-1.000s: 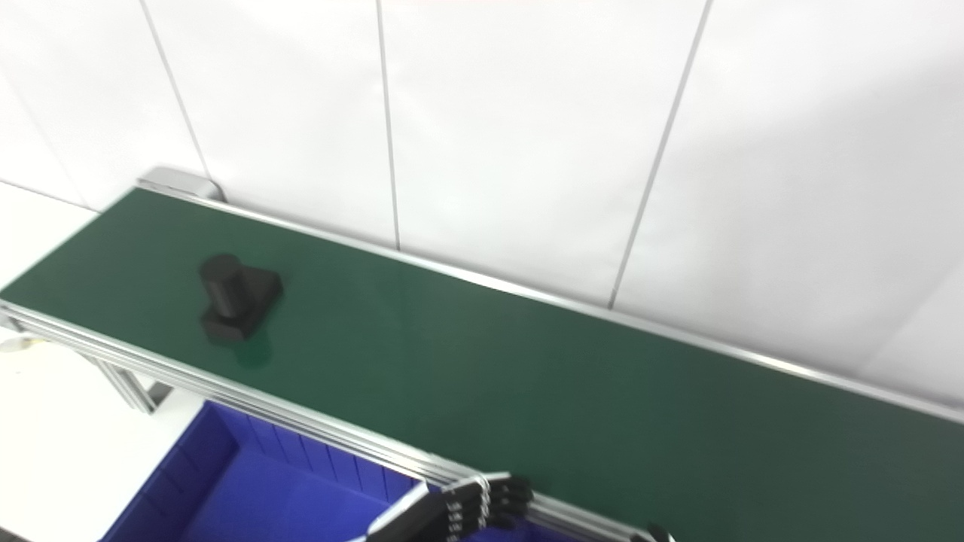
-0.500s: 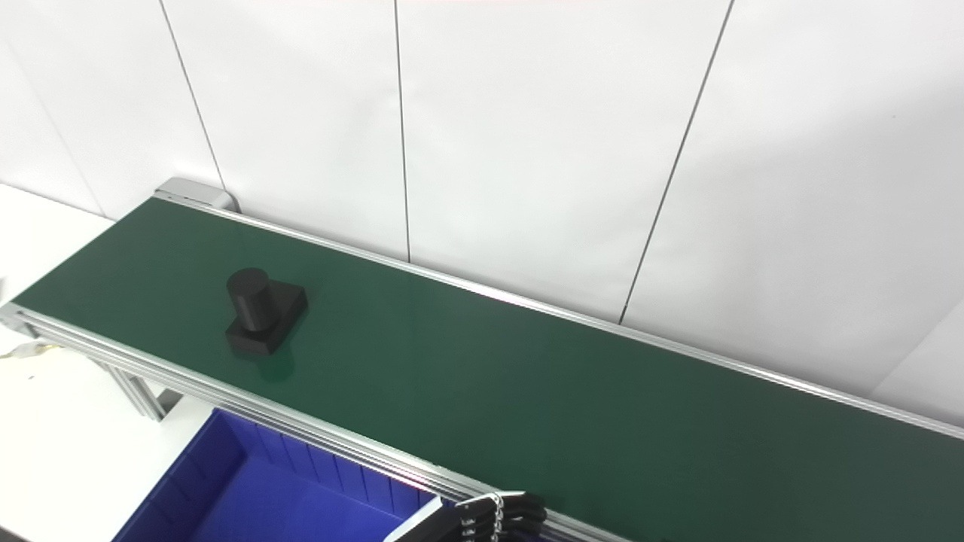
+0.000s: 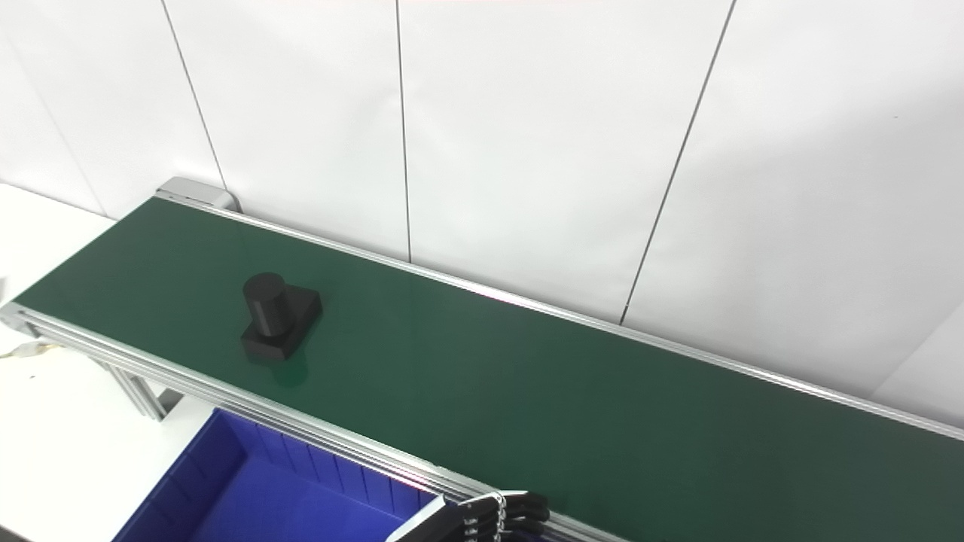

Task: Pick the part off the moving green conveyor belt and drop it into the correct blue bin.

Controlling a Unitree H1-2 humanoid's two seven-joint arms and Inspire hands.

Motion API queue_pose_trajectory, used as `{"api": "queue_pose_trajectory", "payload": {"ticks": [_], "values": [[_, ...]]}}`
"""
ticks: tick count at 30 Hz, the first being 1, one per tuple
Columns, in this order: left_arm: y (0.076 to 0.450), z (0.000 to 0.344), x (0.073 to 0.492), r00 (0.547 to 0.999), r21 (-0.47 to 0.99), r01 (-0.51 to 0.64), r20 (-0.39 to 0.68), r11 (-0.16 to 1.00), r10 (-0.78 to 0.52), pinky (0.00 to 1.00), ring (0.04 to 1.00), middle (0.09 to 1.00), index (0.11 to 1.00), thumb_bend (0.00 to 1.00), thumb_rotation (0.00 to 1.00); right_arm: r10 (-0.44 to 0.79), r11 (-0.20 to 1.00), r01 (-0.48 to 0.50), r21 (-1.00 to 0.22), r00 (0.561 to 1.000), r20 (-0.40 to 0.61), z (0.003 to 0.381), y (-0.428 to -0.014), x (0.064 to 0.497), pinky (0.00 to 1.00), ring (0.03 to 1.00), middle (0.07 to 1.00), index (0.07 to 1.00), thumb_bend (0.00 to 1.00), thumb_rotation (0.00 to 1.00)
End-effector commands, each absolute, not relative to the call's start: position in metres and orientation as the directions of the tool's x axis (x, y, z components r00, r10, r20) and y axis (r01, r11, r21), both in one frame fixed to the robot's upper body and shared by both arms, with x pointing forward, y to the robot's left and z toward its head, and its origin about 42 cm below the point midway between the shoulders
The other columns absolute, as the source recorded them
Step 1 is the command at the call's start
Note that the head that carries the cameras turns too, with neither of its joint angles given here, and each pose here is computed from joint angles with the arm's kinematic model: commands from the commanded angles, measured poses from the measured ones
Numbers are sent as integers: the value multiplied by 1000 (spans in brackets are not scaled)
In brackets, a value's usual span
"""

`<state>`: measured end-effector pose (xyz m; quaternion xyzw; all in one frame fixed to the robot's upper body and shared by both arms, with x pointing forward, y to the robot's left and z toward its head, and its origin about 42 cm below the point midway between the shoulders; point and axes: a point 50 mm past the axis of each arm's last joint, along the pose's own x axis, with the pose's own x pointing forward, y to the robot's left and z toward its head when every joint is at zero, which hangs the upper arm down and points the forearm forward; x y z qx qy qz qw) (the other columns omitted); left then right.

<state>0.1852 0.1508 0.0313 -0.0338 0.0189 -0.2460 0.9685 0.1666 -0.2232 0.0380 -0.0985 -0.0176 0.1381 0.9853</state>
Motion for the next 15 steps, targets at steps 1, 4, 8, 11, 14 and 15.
{"api": "queue_pose_trajectory", "payload": {"ticks": [1,4,8,11,14,15], "values": [[146,40,192,880,-55,475,39,878,-474,804,833,852,842,1000,225,278,947,-254,-195,955,106,52,-224,170,770,830,867,943,560,599],[145,41,192,879,-57,477,39,877,-475,803,832,852,843,1000,221,272,950,-248,-188,955,115,53,-224,170,764,825,863,940,535,585],[145,40,191,879,-56,477,41,877,-475,807,837,855,845,1000,219,270,953,-245,-181,954,130,58,-226,169,769,825,860,939,530,591],[144,40,191,880,-60,475,40,878,-473,809,838,855,844,1000,221,266,954,-238,-180,953,146,63,-228,168,764,823,854,937,528,600],[143,41,191,879,-66,476,40,877,-475,809,837,857,844,1000,221,260,956,-229,-183,950,171,70,-232,168,750,812,845,932,540,613],[142,41,191,879,-65,476,39,877,-474,808,837,856,845,1000,221,258,957,-224,-185,949,183,74,-233,169,742,804,839,927,539,602]]}}
